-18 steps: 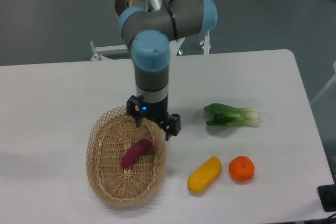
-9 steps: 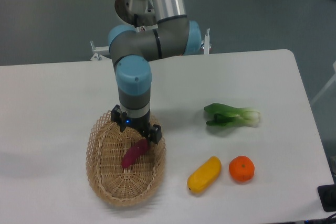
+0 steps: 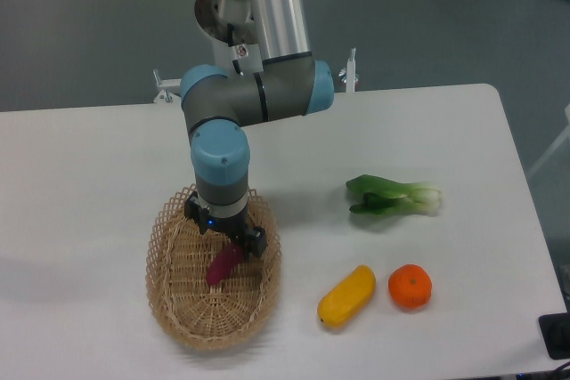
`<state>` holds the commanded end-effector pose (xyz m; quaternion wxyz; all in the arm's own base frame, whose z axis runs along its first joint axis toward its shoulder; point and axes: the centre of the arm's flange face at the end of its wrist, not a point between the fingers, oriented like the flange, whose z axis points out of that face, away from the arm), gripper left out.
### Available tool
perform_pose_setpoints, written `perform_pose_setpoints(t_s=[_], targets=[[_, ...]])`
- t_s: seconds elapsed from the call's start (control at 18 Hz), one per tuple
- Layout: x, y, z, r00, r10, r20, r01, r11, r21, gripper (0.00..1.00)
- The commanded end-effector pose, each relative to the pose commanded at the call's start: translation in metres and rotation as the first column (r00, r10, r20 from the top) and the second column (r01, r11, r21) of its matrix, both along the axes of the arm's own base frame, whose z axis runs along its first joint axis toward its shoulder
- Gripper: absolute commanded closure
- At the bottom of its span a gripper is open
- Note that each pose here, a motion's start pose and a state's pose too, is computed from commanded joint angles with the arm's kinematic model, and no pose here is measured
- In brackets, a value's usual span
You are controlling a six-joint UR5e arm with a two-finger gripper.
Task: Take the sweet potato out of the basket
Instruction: 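Lower the gripper onto the purple sweet potato and close on it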
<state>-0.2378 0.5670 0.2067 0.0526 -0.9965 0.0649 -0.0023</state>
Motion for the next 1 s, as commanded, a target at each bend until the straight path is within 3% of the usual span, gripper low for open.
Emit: perform_pose_setpoints(t_s=[0.17,0.39,0.61,0.78,1.0], targets=[[0.001,0.003,-0.006,1.0,-0.005,-0.011,0.005,1.0,0.0,0.06],[-0.001,0.004,-0.002,1.0,-0.007,-0.019,0.007,1.0,0.005,0.47],[-0.002,0.005,0.002,1.0,-0.009,-0.025,0.01,1.0,0.01,0.76],[-0.002,0.005,0.008,0.999,-0.009,-0.031,0.01,1.0,0.018,0.84],[-0.008,0.006,0.026,0.999,-0.003,-0.046,0.005,0.999,0.049,0.83]])
